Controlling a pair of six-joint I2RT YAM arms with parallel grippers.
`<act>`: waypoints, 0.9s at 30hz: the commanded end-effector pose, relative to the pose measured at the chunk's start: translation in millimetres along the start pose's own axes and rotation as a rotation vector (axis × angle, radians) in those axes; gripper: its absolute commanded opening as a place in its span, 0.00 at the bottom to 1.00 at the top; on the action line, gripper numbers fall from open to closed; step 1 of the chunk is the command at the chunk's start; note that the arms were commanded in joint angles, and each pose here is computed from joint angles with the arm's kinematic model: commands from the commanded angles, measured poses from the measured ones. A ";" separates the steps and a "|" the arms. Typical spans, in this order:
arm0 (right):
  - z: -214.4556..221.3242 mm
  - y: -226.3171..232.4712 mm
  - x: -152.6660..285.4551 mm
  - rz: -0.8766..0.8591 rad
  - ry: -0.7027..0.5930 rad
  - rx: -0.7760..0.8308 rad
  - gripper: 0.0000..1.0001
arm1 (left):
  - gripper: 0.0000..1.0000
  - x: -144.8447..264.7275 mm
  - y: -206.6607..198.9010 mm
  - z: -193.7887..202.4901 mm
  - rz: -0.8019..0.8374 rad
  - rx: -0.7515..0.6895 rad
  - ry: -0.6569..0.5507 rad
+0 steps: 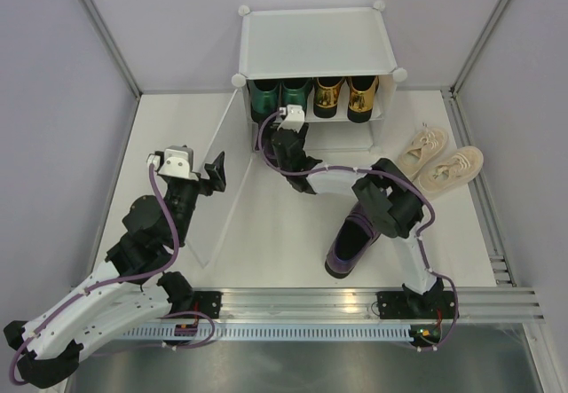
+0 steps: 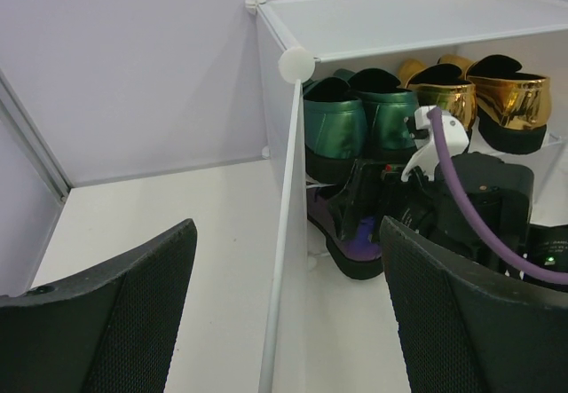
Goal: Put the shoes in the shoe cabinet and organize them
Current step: Place the shoe in the shoe cabinet.
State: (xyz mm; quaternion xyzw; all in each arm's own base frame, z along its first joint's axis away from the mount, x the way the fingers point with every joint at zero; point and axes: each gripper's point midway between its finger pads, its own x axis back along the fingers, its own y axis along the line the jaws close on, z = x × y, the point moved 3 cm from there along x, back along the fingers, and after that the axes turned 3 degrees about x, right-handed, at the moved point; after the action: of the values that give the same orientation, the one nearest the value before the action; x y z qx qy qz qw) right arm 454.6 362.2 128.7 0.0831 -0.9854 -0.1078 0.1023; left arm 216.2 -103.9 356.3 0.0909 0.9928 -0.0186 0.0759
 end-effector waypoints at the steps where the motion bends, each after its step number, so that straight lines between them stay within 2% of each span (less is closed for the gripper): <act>1: -44.4 15.1 17.6 -0.072 -0.052 -0.080 0.98 | 0.86 2.4 -1.6 -2.8 0.027 -0.008 0.012; 11: -39.7 -7.5 61.4 -0.104 -0.004 -0.096 0.97 | 0.86 3.5 0.8 -5.9 0.020 -0.010 0.005; 16: -41.2 -14.5 86.7 -0.172 -0.009 -0.102 0.82 | 0.86 3.6 0.9 -6.2 0.020 -0.010 0.005; 21: -30.1 -13.1 101.7 -0.269 0.020 -0.046 0.77 | 0.86 3.0 -0.3 -5.3 0.026 -0.014 0.010; 27: -2.1 -13.5 92.6 -0.270 0.076 0.004 0.78 | 0.86 3.6 -0.2 -5.5 0.027 -0.011 0.010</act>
State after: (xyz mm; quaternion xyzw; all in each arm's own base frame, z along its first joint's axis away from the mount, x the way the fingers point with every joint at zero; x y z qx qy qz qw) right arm 366.6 320.7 143.5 0.1947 -0.9645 -0.1171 0.1350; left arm 214.1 -104.4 356.1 0.0999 0.9923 -0.0129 0.0715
